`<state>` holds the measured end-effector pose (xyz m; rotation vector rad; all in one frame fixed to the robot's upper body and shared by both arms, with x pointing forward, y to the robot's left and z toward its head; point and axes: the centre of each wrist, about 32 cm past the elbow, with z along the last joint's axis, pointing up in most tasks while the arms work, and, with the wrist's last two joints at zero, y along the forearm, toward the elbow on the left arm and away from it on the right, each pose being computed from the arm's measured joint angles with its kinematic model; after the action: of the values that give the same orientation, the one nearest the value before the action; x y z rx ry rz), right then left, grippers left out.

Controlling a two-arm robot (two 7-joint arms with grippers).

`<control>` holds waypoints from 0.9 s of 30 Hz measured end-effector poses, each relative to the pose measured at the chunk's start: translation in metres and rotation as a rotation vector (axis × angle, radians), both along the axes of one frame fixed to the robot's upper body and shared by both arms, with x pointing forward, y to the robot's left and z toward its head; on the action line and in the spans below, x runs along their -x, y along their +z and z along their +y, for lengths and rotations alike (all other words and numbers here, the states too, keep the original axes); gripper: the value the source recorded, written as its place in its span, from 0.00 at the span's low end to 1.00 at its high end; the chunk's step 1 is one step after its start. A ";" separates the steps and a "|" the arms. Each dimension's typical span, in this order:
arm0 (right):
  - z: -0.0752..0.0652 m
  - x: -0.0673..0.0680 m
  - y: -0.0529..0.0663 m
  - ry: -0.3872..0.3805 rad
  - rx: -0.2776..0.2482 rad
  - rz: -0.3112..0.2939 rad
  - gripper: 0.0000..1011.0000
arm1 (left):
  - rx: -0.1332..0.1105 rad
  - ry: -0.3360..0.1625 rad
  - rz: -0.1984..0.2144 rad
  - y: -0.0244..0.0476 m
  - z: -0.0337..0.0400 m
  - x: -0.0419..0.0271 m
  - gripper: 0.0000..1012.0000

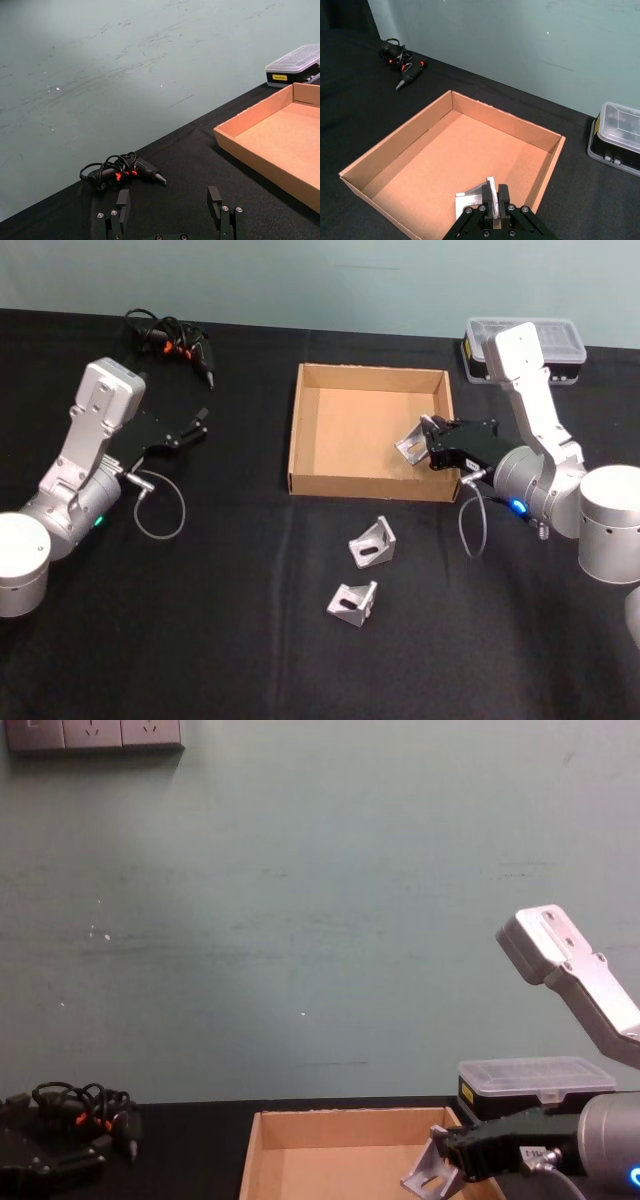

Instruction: Use one hand to pick up the angle iron from the table and place it into the box.

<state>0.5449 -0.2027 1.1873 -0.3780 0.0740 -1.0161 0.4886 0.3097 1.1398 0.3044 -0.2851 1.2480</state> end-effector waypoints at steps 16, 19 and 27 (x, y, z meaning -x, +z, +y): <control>-0.005 -0.001 -0.005 -0.003 0.014 0.018 0.17 | 0.000 0.000 0.000 0.0000 0.0000 0.0000 1.00; -0.006 -0.001 -0.005 -0.004 0.012 0.015 0.27 | 0.000 0.000 0.000 0.0000 0.0000 0.0000 1.00; -0.008 0.001 -0.003 -0.004 0.011 -0.004 0.50 | 0.000 0.000 0.000 0.0000 0.0000 0.0000 1.00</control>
<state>0.5439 -0.2107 1.1845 -0.3856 0.0652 -1.0211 0.4886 0.3097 1.1398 0.3045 -0.2851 1.2480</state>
